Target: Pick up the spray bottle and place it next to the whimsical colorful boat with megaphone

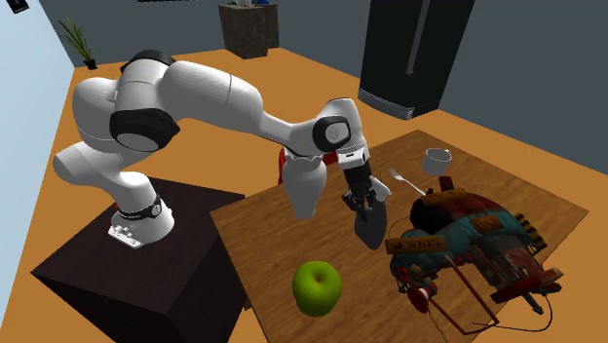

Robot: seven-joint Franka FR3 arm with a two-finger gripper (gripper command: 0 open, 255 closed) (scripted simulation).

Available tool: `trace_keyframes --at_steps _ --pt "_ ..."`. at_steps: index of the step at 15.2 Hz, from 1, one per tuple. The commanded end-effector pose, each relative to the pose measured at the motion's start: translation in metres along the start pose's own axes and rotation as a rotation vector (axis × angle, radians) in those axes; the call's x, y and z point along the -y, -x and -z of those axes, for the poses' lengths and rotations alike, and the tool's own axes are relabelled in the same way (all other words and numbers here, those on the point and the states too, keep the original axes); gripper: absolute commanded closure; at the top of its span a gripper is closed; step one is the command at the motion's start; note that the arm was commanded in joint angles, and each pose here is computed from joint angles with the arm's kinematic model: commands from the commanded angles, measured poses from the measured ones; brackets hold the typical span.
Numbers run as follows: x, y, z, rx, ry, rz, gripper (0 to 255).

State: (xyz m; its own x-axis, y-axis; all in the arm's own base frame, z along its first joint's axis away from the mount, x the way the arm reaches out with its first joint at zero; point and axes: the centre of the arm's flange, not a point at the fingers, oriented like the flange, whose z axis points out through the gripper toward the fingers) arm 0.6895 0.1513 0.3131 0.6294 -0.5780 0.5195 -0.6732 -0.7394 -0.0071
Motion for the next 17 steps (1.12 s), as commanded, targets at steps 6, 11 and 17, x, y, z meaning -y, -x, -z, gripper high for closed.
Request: trace_keyframes --at_steps 6,11,17 --pt "-0.003 0.002 -0.005 0.005 0.005 0.004 0" --pt "-0.001 0.003 0.035 0.005 0.005 0.003 0" --pt "0.000 0.003 0.046 0.005 0.005 0.003 0"
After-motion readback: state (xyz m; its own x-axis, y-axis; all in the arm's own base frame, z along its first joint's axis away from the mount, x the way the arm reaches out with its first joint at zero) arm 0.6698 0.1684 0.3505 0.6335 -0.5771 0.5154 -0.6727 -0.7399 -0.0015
